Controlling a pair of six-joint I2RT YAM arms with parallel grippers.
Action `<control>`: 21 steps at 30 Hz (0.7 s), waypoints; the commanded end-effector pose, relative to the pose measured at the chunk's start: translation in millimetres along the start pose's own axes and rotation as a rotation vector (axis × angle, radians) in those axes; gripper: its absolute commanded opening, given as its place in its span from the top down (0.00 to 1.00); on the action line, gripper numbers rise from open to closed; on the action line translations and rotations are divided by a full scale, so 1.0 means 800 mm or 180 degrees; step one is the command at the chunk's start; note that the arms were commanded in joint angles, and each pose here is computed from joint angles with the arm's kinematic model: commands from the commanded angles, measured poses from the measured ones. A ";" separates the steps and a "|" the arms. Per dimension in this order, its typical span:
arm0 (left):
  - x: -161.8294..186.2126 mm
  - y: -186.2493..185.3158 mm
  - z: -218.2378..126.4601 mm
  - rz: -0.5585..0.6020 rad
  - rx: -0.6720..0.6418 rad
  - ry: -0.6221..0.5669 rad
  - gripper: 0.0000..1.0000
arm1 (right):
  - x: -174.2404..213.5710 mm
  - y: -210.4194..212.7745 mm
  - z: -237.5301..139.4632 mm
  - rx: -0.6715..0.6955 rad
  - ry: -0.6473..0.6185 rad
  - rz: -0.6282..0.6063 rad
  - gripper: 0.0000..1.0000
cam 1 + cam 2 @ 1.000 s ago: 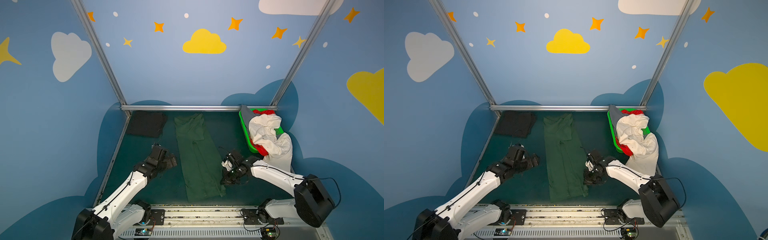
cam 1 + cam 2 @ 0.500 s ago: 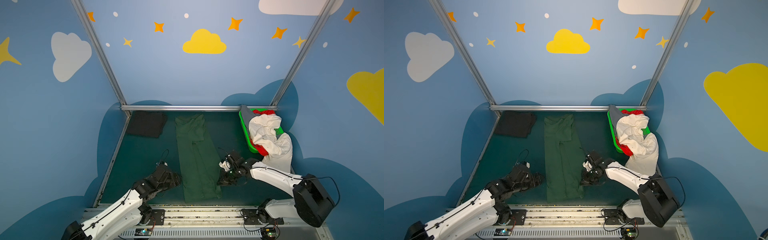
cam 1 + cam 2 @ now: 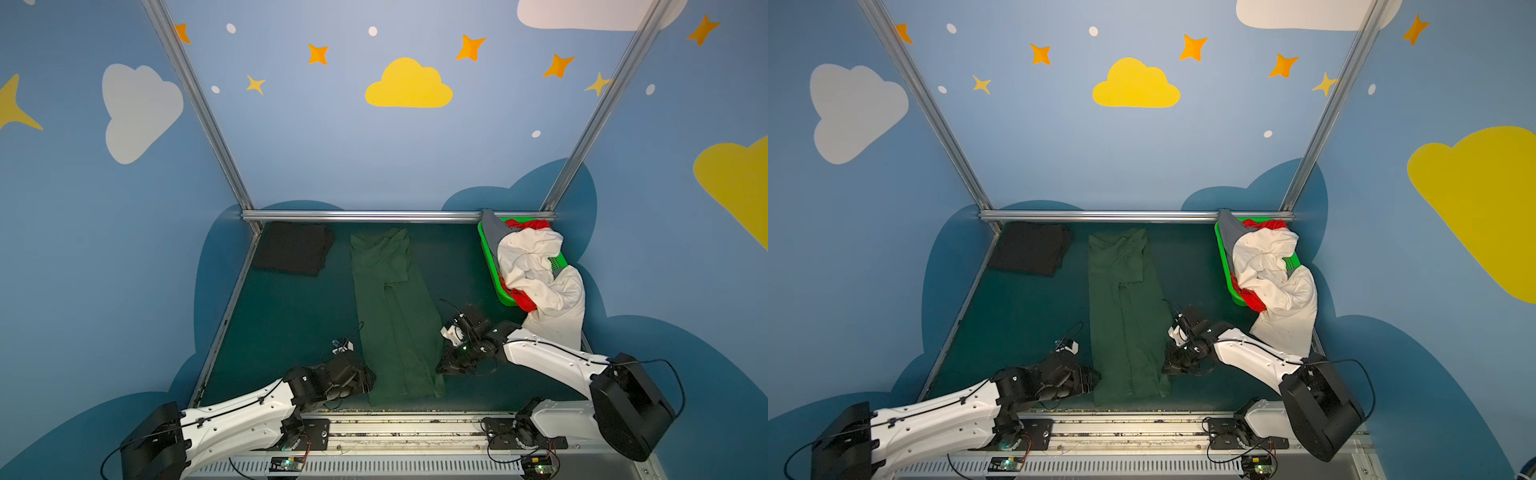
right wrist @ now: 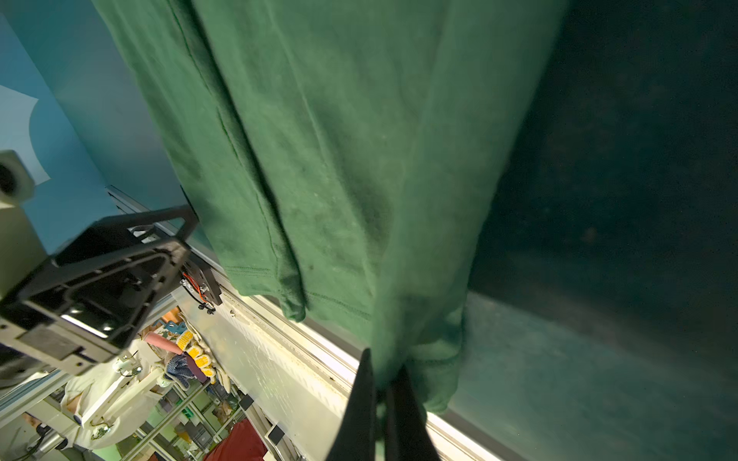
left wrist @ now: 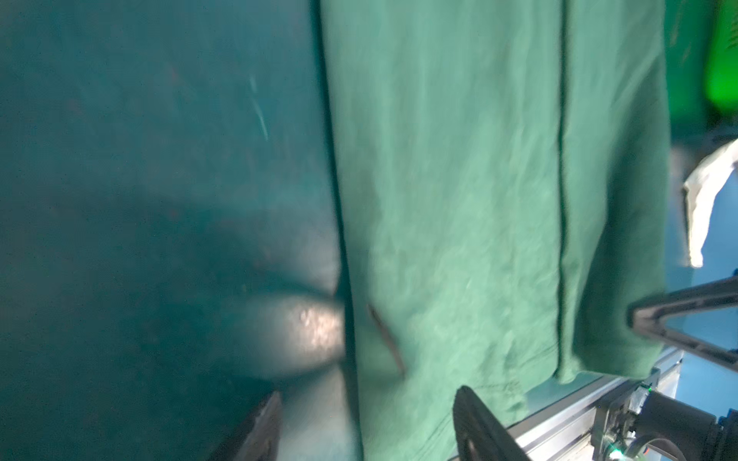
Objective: Fold and stack the t-shirts
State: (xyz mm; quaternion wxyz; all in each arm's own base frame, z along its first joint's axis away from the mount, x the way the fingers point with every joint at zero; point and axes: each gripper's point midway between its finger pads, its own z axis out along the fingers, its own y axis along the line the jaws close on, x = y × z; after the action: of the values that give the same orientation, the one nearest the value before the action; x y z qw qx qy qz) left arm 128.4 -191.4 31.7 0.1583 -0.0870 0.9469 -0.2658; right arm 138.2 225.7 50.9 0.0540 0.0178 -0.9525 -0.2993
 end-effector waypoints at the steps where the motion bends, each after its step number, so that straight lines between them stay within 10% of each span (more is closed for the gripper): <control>1: 0.007 0.006 0.004 -0.0106 -0.0021 -0.0027 0.37 | -0.002 -0.003 -0.002 0.0011 -0.0036 0.0015 1.00; 16: 0.043 0.003 0.027 0.0281 -0.0141 0.0369 0.52 | -0.002 -0.004 -0.001 0.0039 -0.0005 -0.0117 1.00; 21: 0.065 -0.011 0.046 0.0601 -0.0210 0.0637 0.87 | -0.002 -0.010 -0.003 0.0095 -0.0050 -0.0092 1.00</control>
State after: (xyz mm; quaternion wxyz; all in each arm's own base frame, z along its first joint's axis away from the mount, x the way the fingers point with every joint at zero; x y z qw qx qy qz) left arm 118.1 -234.1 17.3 0.1379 -0.0240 0.9540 -0.2650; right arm 140.7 225.0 50.6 0.0453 0.0315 -0.9523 -0.3000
